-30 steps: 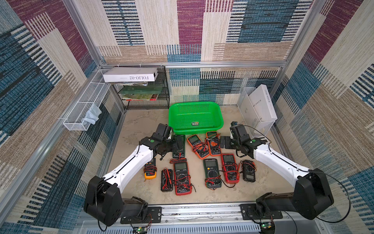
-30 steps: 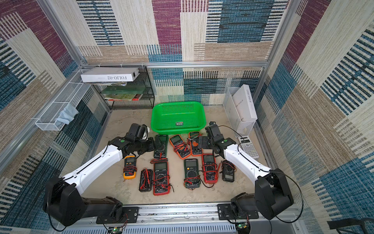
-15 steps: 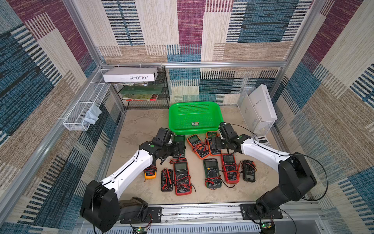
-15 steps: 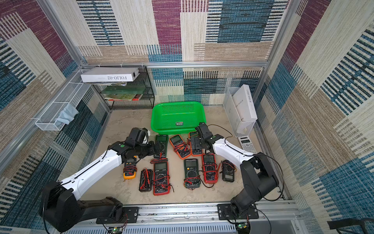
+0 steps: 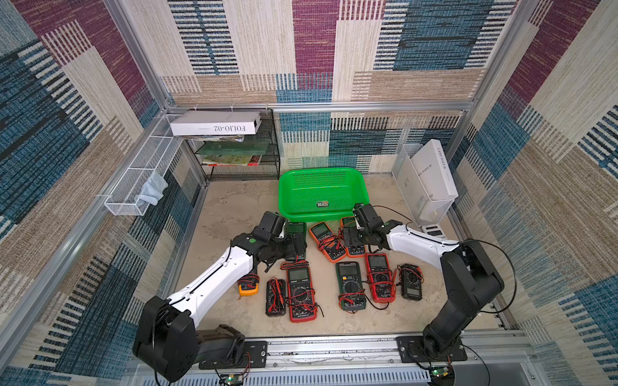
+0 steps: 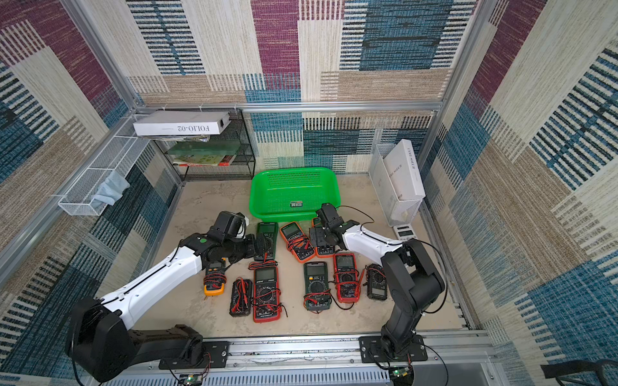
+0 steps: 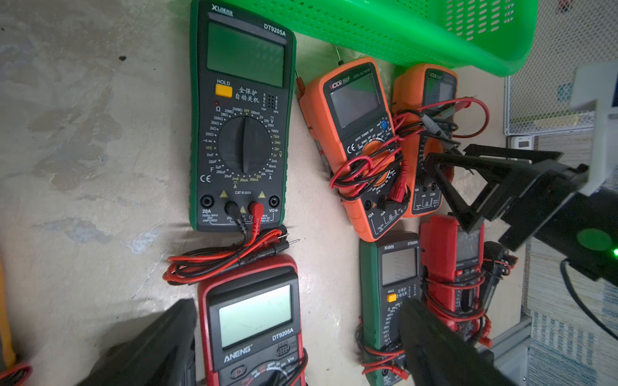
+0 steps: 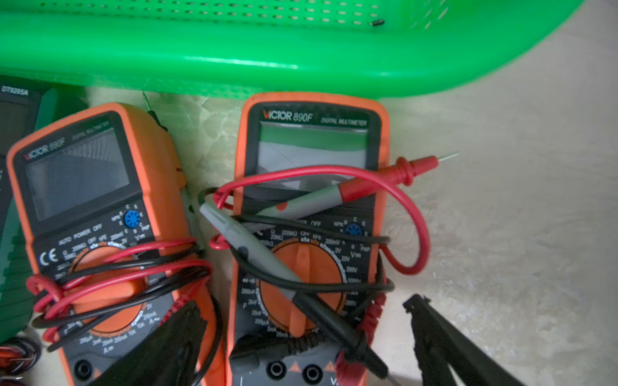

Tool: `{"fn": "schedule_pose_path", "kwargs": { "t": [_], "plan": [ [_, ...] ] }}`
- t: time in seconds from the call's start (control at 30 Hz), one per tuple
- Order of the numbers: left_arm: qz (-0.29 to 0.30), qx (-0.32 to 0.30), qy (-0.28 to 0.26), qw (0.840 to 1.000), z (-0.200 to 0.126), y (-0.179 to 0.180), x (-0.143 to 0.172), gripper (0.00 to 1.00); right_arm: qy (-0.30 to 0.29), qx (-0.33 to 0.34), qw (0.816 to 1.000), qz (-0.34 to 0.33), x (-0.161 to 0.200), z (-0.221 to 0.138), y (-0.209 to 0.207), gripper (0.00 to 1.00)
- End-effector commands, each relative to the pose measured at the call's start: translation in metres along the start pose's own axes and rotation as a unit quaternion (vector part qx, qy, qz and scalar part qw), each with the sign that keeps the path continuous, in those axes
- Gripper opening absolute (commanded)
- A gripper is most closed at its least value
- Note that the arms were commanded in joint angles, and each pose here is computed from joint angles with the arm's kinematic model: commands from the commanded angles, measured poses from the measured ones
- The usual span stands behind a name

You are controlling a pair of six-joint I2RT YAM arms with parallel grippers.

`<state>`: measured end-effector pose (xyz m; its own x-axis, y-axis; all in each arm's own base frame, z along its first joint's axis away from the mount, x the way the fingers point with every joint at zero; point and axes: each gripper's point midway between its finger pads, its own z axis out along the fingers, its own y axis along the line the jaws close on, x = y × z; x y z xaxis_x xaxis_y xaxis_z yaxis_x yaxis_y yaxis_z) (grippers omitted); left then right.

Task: Put the multimeter into the basket
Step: Pick up the multimeter from the center of the board.

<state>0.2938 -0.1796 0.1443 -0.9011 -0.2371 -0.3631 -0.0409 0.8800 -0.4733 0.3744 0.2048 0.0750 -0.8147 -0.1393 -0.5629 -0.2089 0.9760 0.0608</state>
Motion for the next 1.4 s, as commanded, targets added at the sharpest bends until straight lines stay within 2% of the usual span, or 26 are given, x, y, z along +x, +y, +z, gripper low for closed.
{"fn": "schedule_pose_path", "kwargs": {
  "t": [0.0, 0.43, 0.6, 0.67, 0.9, 1.37],
  "plan": [
    [0.004, -0.008, 0.001, 1.000, 0.001, 0.004, 0.002, 1.00, -0.003, -0.006, 1.000, -0.001, -0.002, 0.005, 0.004, 0.99],
    [-0.003, -0.005, 0.006, 1.000, 0.007, 0.005, 0.004, 1.00, 0.030, -0.004, 1.000, -0.004, 0.010, 0.036, 0.007, 1.00],
    [0.000, -0.005, 0.007, 1.000, 0.007, 0.004, 0.004, 1.00, 0.034, -0.013, 0.999, -0.005, 0.011, 0.037, 0.010, 0.84],
    [0.000, -0.003, 0.007, 1.000, 0.006, 0.003, 0.004, 1.00, 0.031, -0.016, 0.999, -0.004, 0.009, 0.033, 0.011, 0.76],
    [0.005, 0.002, 0.002, 1.000, 0.003, -0.001, 0.000, 1.00, 0.012, -0.015, 1.000, 0.001, 0.002, 0.011, 0.007, 0.67],
    [0.024, 0.030, -0.025, 0.999, -0.015, -0.027, -0.024, 1.00, -0.044, -0.036, 0.998, 0.033, -0.012, -0.055, 0.006, 0.67]
  ]
}}
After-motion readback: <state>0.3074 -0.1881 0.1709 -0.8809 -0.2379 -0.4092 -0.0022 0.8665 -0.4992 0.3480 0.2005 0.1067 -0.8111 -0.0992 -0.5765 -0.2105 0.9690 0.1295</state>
